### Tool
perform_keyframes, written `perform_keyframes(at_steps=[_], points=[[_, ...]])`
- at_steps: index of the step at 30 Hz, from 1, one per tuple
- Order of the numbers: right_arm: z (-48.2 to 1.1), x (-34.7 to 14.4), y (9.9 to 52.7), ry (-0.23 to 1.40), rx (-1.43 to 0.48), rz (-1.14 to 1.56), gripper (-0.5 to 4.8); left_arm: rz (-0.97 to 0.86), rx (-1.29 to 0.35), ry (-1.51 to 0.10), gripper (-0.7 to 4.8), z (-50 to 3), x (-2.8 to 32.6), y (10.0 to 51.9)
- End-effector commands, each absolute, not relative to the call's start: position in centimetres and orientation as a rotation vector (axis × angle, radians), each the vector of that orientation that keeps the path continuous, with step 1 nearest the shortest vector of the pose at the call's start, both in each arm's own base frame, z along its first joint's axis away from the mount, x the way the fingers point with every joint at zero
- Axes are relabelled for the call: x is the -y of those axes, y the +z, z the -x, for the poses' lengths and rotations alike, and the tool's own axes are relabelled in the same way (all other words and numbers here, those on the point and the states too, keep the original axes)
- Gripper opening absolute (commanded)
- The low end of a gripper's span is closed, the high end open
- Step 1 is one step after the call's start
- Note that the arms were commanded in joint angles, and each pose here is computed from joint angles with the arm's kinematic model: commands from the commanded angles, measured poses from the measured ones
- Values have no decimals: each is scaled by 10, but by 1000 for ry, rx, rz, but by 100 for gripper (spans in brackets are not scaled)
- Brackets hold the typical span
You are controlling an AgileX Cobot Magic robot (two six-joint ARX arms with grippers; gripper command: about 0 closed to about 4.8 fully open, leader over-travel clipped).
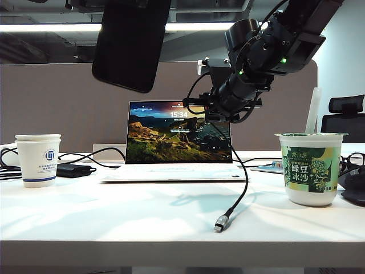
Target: Pick up the black phone, pick up the charger plug, insert the charger plug into the phone's charging port, and finally place the connected phone back on the desk.
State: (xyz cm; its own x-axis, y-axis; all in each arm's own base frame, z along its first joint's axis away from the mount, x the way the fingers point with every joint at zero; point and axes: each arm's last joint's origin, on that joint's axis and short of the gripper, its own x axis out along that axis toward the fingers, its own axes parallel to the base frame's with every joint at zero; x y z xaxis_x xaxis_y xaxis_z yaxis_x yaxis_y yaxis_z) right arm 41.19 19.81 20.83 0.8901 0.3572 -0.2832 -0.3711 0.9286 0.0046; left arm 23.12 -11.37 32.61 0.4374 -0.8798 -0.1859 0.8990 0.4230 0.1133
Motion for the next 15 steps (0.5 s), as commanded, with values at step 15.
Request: perform_keyframes(at_steps=[15], points=[[-412, -198, 217, 376, -235, 41, 206, -210, -67, -1121, -6, -230, 113, 332]])
